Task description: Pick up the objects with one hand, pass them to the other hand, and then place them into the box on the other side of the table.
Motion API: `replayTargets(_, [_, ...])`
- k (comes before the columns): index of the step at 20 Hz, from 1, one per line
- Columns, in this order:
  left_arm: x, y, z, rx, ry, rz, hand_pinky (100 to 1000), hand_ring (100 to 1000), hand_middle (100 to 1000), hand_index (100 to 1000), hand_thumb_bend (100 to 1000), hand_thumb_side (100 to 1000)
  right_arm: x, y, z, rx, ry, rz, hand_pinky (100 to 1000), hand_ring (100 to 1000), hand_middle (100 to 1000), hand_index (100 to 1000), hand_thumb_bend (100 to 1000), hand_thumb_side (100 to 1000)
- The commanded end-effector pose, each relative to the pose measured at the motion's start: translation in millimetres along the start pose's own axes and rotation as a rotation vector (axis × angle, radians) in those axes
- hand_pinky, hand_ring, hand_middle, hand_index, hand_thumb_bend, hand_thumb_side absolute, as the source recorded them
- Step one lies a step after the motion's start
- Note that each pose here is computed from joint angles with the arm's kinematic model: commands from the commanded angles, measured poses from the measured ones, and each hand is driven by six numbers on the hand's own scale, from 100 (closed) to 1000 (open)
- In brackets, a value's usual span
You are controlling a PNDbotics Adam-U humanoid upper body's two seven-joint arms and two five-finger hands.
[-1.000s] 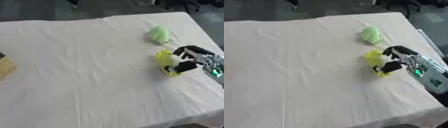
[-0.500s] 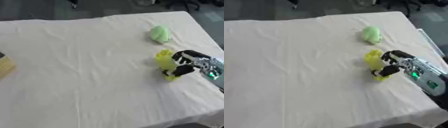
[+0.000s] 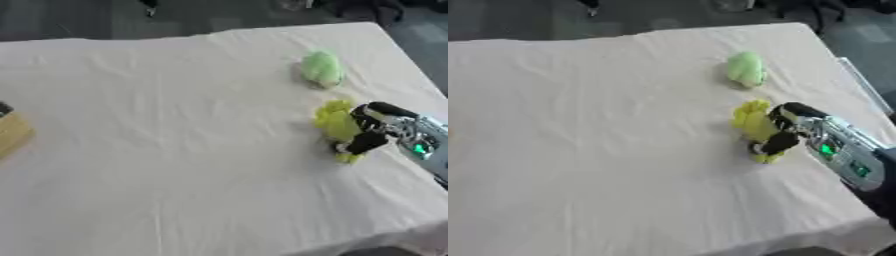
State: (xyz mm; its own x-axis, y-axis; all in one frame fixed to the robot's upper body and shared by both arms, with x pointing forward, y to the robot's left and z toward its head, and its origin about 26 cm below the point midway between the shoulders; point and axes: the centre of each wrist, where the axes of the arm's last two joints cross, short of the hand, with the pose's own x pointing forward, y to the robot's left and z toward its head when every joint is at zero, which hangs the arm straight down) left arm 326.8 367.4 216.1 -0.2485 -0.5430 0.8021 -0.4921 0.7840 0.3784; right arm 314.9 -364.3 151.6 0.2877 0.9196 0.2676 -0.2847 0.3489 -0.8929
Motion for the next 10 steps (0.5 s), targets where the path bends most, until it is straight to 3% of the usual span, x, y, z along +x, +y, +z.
replayTargets(1, [9, 8.9, -4, 0.019, -0.035, -0.013, 501, 645, 556, 771, 743, 429, 0, -12.4, 5, -0.041, -0.004, -0.041, 777, 654, 519, 653, 308, 214])
replayTargets(2, [9, 9.1, -4, 0.021, -0.035, -0.013, 501, 645, 556, 770, 742, 428, 0, -13.4, 6, -0.047, -0.008, -0.059, 773, 643, 509, 642, 236, 284])
replayTargets(3, [9, 9.3, -4, 0.021, -0.035, -0.014, 501, 645, 556, 770, 744, 429, 1, -15.1, 7, -0.056, -0.014, -0.081, 768, 632, 499, 634, 254, 200])
replayTargets(10, [9, 10.9, -3, 0.02, -0.036, -0.024, 502, 646, 557, 771, 746, 430, 14, -31.6, 23, -0.158, -0.091, -0.227, 745, 597, 456, 595, 177, 166])
